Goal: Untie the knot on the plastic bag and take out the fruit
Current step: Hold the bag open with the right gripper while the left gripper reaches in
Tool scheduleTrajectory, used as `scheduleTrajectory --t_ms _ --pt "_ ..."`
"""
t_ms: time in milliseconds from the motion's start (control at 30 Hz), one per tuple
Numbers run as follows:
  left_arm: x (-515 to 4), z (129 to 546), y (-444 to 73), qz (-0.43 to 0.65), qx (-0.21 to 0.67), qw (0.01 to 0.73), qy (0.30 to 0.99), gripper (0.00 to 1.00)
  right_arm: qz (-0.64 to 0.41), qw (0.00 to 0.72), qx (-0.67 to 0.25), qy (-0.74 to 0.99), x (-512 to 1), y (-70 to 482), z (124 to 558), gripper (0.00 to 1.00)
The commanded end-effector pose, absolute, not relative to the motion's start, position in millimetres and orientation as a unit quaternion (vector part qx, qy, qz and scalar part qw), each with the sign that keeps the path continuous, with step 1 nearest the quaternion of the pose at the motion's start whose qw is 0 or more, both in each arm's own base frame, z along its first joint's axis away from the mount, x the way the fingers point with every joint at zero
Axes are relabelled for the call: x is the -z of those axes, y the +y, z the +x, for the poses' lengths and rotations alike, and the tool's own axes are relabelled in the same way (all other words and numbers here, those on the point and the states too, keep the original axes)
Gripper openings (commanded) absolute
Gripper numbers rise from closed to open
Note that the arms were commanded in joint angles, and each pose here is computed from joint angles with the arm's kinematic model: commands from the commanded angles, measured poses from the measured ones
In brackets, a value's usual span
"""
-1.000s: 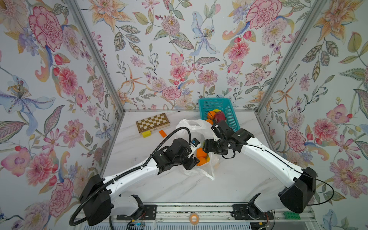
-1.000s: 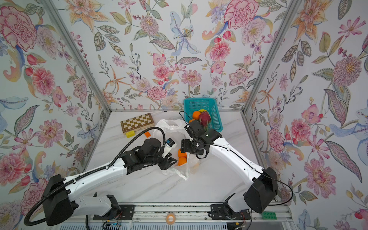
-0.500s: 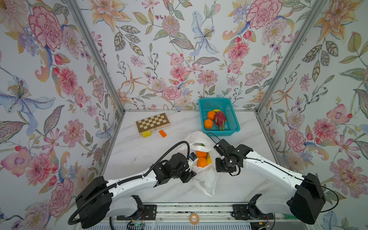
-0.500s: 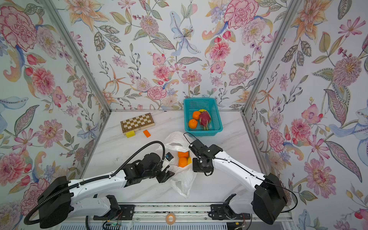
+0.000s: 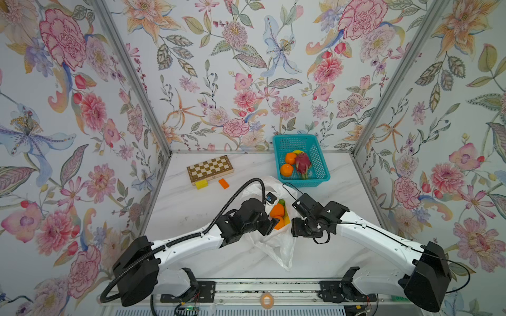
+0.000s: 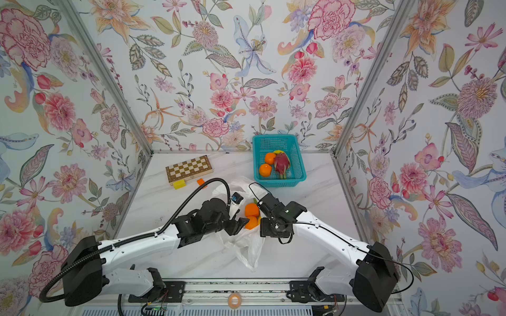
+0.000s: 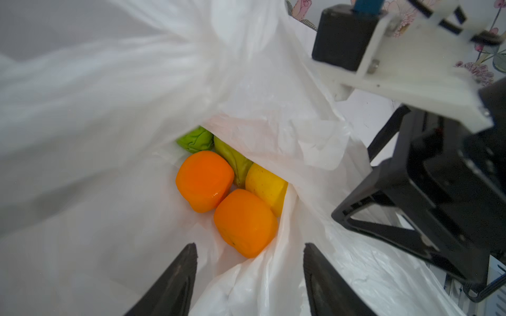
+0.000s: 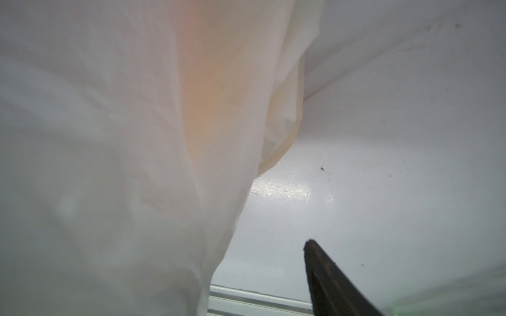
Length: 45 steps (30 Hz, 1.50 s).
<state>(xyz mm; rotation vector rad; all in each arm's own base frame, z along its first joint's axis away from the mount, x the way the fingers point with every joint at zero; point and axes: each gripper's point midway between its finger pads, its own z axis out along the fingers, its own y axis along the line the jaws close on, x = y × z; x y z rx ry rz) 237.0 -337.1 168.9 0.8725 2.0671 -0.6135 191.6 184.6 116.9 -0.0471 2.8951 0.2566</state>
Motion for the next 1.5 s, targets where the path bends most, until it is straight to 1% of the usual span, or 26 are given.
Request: scheduleTrajectory --t_ms 0,133,233,400,567,833,933,1033,1100,1267,1300,1400,1467 --pt "-152 244 -339 0.318 0.217 0.366 0.847 0.63 -0.012 0.146 -0.103 0.984 -134 190 199 0.72" --pt "-132 251 -344 0.313 0.189 0.329 0.871 0.61 -0.01 0.162 -0.111 0.981 -143 192 203 0.78" --pt "-109 258 -345 0.308 0.149 0.29 0.894 0.61 -0.007 0.169 -0.115 0.979 -147 189 202 0.82" --pt "-91 264 -350 0.299 0.128 0.255 0.911 0.64 0.002 0.177 -0.116 0.977 -148 184 200 0.88" --pt "-77 266 -357 0.29 0.132 0.227 0.92 0.74 0.007 0.18 -0.117 0.977 -149 182 200 0.9" --pt "-56 264 -358 0.277 0.142 0.19 0.931 0.79 0.008 0.18 -0.116 0.977 -147 182 200 0.91" --pt "-53 265 -354 0.273 0.138 0.187 0.933 0.76 0.007 0.18 -0.114 0.977 -147 182 200 0.91" --pt "-53 268 -350 0.266 0.133 0.19 0.935 0.68 0.005 0.179 -0.113 0.977 -146 182 200 0.91" --pt "-52 268 -347 0.263 0.129 0.187 0.938 0.64 0.006 0.178 -0.114 0.977 -146 182 200 0.91" --pt "-46 268 -335 0.259 0.109 0.175 0.944 0.6 0.006 0.185 -0.116 0.976 -151 183 202 0.92" --pt "-45 267 -332 0.26 0.104 0.172 0.944 0.61 0.007 0.188 -0.119 0.975 -153 184 203 0.92" --pt "-41 266 -331 0.264 0.098 0.167 0.945 0.75 0.007 0.192 -0.123 0.974 -155 185 204 0.92" --pt "-39 268 -332 0.265 0.097 0.165 0.945 0.8 0.005 0.191 -0.124 0.974 -156 187 205 0.92"
